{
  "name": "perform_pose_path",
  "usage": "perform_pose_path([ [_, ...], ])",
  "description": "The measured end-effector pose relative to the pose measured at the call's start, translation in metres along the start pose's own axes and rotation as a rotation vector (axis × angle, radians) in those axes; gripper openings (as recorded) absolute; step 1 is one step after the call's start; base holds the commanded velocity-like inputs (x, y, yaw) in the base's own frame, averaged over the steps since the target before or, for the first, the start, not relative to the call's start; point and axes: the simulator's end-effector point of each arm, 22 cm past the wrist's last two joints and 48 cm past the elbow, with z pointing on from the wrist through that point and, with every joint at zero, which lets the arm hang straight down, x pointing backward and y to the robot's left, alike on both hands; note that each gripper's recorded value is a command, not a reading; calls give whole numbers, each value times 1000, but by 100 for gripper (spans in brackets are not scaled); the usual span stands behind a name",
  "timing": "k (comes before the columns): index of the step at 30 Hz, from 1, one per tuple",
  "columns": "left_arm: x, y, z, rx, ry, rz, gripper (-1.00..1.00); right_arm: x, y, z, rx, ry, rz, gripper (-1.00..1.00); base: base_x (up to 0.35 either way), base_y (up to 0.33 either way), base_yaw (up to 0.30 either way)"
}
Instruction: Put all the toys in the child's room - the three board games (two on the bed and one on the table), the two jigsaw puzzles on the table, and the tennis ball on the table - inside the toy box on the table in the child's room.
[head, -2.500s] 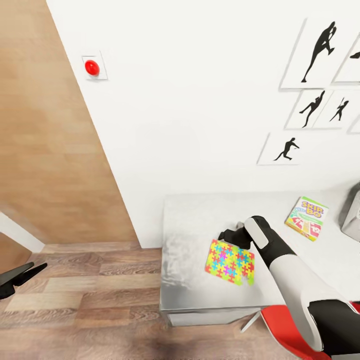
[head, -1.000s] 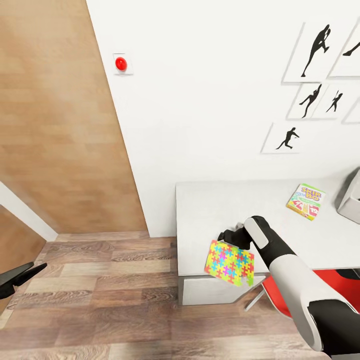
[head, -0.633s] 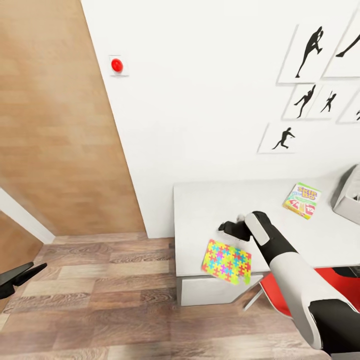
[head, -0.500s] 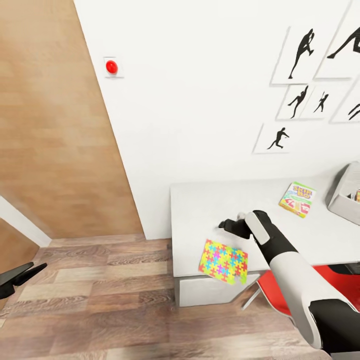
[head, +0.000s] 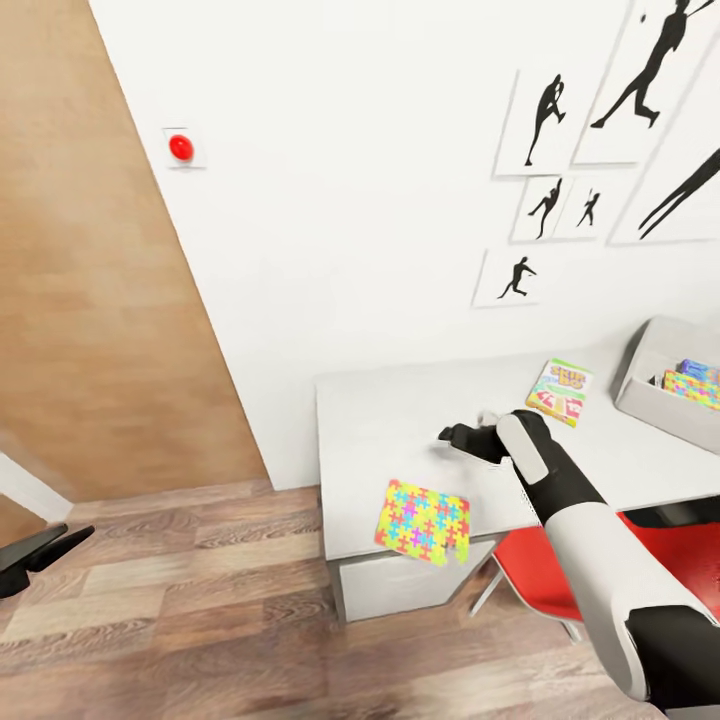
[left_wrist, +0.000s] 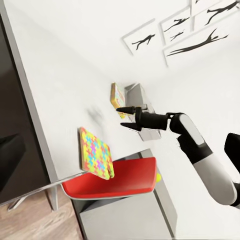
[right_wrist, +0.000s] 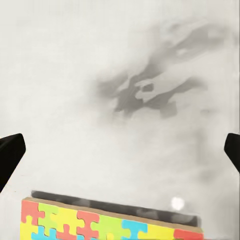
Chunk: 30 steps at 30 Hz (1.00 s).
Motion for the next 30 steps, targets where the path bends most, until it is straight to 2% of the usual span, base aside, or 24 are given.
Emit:
perform_pose_path([
  [1,0,-1,0,1,-1,1,100,-13,9,-11,-25,-33,-9,100,0,0,-179],
  [4,-1,-2,0,3,-2,4,100,-27,25,-32,-76,-72,-23,100,0,0,-179],
  [9,-2,-5,-1,7,-5,9,100,-22,45,-59,-185,-67,-21,100,0,0,-179],
  [17,-3,-9,-2,13,-9,16,100,11,64,-98,-412,-67,48,100,0,0,-179],
  [18,-4,-10,-2,14,-9,17,100,23,64,-106,-461,-68,60,100,0,0,-179],
  [22,-5,-12,-2,16,-11,21,100,51,65,-124,-573,-58,71,100,0,0,-179],
  [23,-5,-12,-3,17,-11,23,100,63,67,-134,-635,-50,81,100,0,0,-179],
  [24,-5,-13,-3,18,-12,24,100,70,68,-139,-671,-45,90,100,0,0,-179],
  [30,-6,-16,-3,22,-15,30,100,92,61,-173,-871,-57,174,100,0,0,-177],
])
